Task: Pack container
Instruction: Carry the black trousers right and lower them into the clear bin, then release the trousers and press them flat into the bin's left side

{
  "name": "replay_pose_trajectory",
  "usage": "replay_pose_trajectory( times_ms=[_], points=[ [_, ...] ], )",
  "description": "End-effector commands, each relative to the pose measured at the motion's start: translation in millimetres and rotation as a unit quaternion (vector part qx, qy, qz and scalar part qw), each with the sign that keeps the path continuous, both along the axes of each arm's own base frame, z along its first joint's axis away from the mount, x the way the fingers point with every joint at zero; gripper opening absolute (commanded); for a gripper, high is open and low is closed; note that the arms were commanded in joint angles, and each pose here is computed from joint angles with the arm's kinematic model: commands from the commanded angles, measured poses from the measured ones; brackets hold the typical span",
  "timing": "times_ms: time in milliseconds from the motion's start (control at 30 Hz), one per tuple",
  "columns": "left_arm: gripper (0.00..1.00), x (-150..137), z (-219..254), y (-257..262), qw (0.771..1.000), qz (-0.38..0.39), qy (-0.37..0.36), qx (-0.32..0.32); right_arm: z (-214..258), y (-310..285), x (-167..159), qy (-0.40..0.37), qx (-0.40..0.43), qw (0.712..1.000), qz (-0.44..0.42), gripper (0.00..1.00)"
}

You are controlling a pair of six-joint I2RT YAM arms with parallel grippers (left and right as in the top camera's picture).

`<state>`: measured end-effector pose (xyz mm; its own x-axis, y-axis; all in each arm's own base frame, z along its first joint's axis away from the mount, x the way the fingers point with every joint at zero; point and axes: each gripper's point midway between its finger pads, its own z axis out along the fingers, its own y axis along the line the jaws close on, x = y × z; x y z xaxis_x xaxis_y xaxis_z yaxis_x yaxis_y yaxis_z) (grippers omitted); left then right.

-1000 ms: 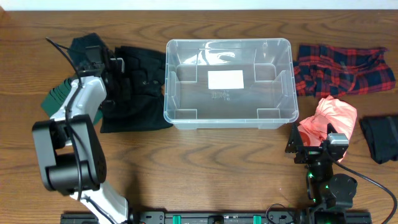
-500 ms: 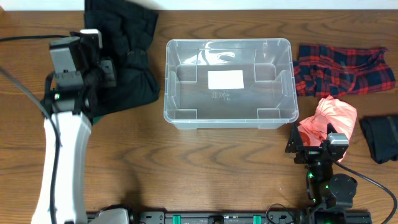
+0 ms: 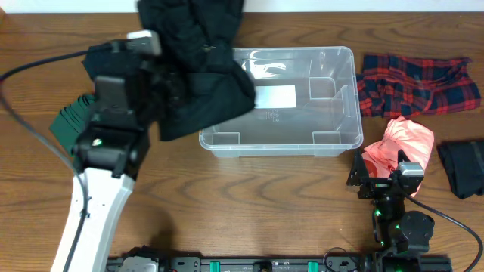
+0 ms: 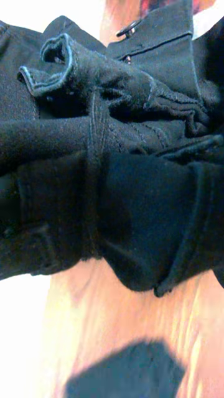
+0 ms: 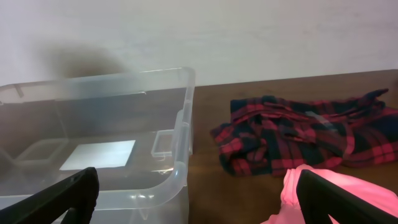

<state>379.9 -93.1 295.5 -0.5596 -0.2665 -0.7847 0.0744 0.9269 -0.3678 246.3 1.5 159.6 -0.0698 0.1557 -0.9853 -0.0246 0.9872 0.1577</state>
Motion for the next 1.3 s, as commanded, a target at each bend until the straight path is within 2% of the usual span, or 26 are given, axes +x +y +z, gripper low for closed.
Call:
replay_pose_trajectory(
  times_ms=[0, 267, 533, 967, 1200, 1267],
  points=[
    [0.06, 5.6, -9.5, -29.0, 0.998, -0.005, 0.031, -0.058, -0.5, 3.0, -0.2, 0.000, 0.004, 1.000, 0.005, 0.99],
    [0.06, 8.2, -56.9, -85.6, 0.993, -0.065, 0.086, -0.040, -0.5, 3.0, -0.2, 0.000, 0.004, 1.000, 0.005, 0.99],
    [0.06, 1.6, -81.9, -115.0, 0.988, -0.097, 0.115, -0.026, -0.5, 3.0, -0.2, 0.000, 0.004, 1.000, 0.005, 0.99],
    [0.06, 6.9, -123.8, -121.4, 0.982, -0.098, 0.161, -0.006, -0.5, 3.0, -0.2, 0.000, 0.004, 1.000, 0.005, 0.99],
    [0.06, 7.4, -125.9, -120.9, 0.981, -0.114, 0.153, 0.015, -0.5, 3.0, -0.2, 0.000, 0.004, 1.000, 0.005, 0.99],
    [0.09, 6.7, -126.7, -120.8, 0.981, -0.114, 0.155, 0.016, -0.5, 3.0, -0.2, 0.000, 0.004, 1.000, 0.005, 0.99]
  ],
)
